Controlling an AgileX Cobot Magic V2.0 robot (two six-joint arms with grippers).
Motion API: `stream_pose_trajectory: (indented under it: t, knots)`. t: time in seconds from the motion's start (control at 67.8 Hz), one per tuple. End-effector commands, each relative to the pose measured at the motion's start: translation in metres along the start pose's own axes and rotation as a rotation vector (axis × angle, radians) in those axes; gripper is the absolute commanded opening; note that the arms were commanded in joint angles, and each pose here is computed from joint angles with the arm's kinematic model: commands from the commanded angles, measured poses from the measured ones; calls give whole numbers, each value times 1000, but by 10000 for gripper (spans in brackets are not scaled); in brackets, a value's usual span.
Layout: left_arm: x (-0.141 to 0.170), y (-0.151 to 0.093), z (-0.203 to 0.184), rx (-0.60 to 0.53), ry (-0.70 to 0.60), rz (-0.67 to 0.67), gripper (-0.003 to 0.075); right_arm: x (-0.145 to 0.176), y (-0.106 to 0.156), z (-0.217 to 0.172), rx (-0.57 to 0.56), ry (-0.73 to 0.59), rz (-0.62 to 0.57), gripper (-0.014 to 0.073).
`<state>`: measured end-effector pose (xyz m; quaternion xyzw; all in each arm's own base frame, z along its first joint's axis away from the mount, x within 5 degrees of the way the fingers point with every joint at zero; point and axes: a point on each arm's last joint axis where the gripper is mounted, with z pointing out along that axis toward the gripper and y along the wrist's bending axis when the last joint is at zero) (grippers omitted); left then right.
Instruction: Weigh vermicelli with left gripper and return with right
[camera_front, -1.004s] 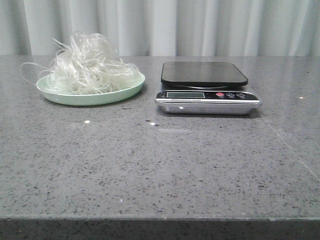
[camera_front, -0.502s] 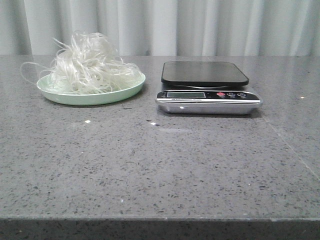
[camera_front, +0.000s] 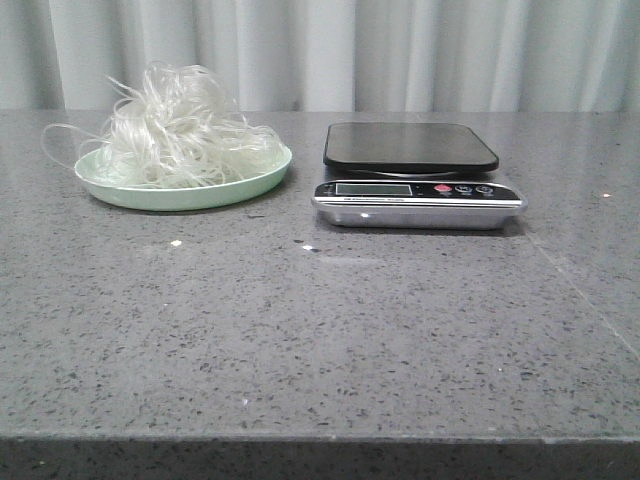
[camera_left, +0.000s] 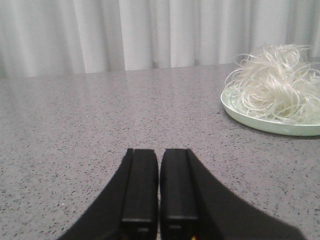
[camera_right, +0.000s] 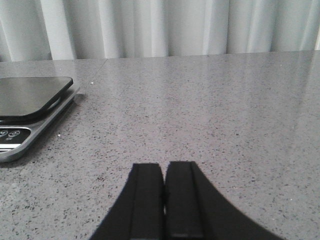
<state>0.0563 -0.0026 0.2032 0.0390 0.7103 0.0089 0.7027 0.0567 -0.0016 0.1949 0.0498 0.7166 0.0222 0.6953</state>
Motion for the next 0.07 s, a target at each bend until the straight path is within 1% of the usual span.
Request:
stream_pose_trajectory:
  t: [0.0,0.059]
  knots:
    - [-5,1,-2,-12,-89,-14,137,-11,0,-2,5,-103,-5,151]
    - [-5,1,-2,-12,-89,-14,137,-11,0,-2,5,-103,-5,151]
